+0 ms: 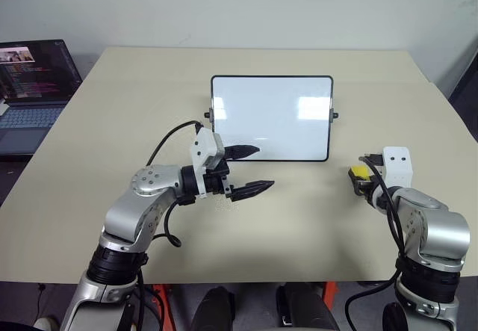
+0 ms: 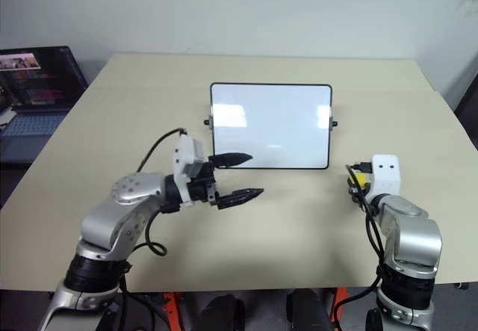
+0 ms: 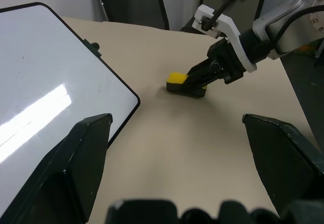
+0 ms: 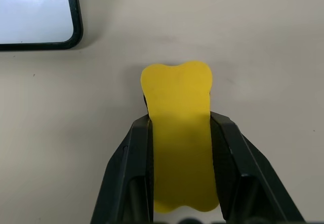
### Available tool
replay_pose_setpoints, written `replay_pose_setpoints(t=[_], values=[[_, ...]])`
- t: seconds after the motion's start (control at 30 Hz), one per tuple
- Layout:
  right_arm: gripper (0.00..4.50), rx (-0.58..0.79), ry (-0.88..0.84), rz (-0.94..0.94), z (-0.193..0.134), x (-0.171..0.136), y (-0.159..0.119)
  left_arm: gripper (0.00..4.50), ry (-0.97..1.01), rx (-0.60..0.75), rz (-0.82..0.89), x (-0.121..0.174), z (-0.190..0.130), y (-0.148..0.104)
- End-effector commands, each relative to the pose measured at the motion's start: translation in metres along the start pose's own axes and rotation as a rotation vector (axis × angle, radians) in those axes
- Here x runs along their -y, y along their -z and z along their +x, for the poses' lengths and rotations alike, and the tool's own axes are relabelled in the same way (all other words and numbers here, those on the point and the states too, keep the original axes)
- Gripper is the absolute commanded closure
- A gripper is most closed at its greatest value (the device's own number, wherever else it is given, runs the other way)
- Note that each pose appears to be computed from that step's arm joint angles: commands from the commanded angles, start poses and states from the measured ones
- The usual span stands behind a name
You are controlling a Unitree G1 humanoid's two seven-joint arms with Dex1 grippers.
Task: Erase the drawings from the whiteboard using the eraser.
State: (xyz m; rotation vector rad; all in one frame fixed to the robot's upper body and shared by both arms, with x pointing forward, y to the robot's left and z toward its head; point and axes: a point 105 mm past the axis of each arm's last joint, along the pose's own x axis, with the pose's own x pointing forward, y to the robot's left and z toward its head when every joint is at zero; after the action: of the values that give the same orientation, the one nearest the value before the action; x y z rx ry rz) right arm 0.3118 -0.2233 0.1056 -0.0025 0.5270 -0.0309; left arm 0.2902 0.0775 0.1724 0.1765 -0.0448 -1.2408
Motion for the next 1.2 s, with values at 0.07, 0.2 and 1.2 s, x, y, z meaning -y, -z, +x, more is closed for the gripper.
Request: replay_pose_setpoints(t=[0.07, 0.2, 1.2], values=[[3.31, 0.056, -0.004, -0.025, -0.001, 0.001, -0.015, 0.0, 0.01, 0.027, 0.058, 0.005, 0.0, -0.012], [3.31, 0.048, -0.008, -0.034, -0.001, 0.005, -0.013, 0.0, 0.003, 0.026, 0.058, 0.005, -0.001, -0.011], [0.02, 0.497, 0.035, -0.058, -0.058, 0.011, -0.021, 0.0, -0.805, -0.031, -0.079, -0.019, -0.062, 0.047]])
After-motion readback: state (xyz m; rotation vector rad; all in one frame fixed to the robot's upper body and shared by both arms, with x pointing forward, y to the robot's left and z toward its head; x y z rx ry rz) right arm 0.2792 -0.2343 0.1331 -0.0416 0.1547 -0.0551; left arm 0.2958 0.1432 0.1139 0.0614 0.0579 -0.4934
